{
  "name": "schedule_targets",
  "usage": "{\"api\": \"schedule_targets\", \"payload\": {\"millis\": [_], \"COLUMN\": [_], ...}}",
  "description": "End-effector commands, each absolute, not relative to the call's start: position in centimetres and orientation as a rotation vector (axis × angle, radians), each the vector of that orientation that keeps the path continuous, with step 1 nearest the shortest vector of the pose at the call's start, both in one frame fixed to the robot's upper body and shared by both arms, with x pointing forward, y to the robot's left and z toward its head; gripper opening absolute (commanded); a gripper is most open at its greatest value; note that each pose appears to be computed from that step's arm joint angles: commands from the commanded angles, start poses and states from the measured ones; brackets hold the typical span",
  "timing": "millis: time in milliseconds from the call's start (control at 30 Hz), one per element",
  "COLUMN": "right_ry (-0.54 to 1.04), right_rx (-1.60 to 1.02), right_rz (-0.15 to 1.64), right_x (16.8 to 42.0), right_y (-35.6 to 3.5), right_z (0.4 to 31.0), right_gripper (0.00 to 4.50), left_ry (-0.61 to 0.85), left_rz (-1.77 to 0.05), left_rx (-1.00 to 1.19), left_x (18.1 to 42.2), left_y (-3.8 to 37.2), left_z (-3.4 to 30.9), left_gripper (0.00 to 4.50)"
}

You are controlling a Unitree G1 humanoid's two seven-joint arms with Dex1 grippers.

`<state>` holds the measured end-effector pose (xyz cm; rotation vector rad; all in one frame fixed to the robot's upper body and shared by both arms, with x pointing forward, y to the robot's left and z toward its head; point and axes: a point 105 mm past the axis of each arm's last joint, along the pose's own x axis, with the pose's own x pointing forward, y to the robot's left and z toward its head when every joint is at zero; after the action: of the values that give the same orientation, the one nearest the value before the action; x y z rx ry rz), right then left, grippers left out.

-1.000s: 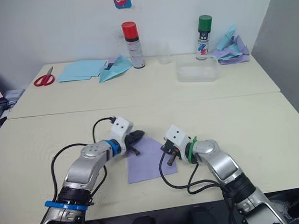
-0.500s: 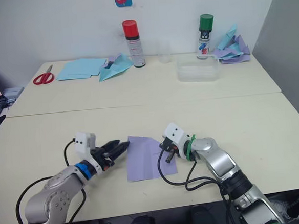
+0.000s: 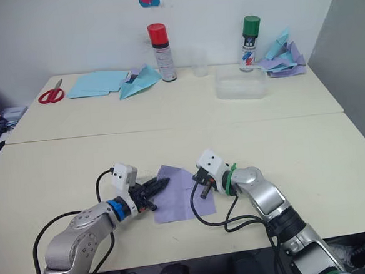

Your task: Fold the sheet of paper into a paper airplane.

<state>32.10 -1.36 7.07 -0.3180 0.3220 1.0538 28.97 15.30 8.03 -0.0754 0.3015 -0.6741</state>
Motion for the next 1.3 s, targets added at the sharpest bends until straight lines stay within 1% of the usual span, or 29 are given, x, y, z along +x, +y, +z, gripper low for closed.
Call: {"api": "schedule_targets", "payload": {"millis": [33,100,200,333,500,667,767,1067,1300], "right_ry": [0.359,0.348,0.345,0.345,0.334,0.203,0.181,0.221,0.31], "right_rx": [-0.312,-0.311,-0.309,-0.309,-0.297,-0.18,-0.126,-0.144,-0.243], "right_rz": [1.057,1.068,1.072,1.073,1.072,1.039,1.024,1.043,1.059], "right_x": [31.8,31.7,31.6,31.6,31.9,33.5,33.9,33.8,33.5], "right_y": [-1.2,-0.9,-0.7,-0.6,-0.7,0.3,0.7,2.3,2.7], "right_z": [6.1,6.3,6.4,6.5,6.9,9.9,10.5,9.3,6.5], "right_gripper": [0.0,0.0,0.0,0.0,0.0,0.0,0.0,0.0,0.0], "left_ry": [0.261,0.269,0.268,0.27,0.279,0.281,0.28,0.286,0.28], "left_rz": [-0.704,-0.741,-0.796,-0.823,-0.833,-0.849,-0.855,-0.858,-0.866], "left_rx": [0.093,0.254,0.37,0.502,0.573,0.612,0.622,0.63,0.64], "left_x": [29.4,29.6,29.5,29.6,29.7,29.8,29.8,29.6,29.6], "left_y": [15.4,15.6,15.4,15.7,15.8,15.8,15.8,16.0,15.9], "left_z": [8.6,8.1,7.7,7.2,6.8,6.5,6.5,6.3,6.4], "left_gripper": [0.05,0.05,0.05,0.05,0.05,0.05,0.05,0.05,0.05]}}
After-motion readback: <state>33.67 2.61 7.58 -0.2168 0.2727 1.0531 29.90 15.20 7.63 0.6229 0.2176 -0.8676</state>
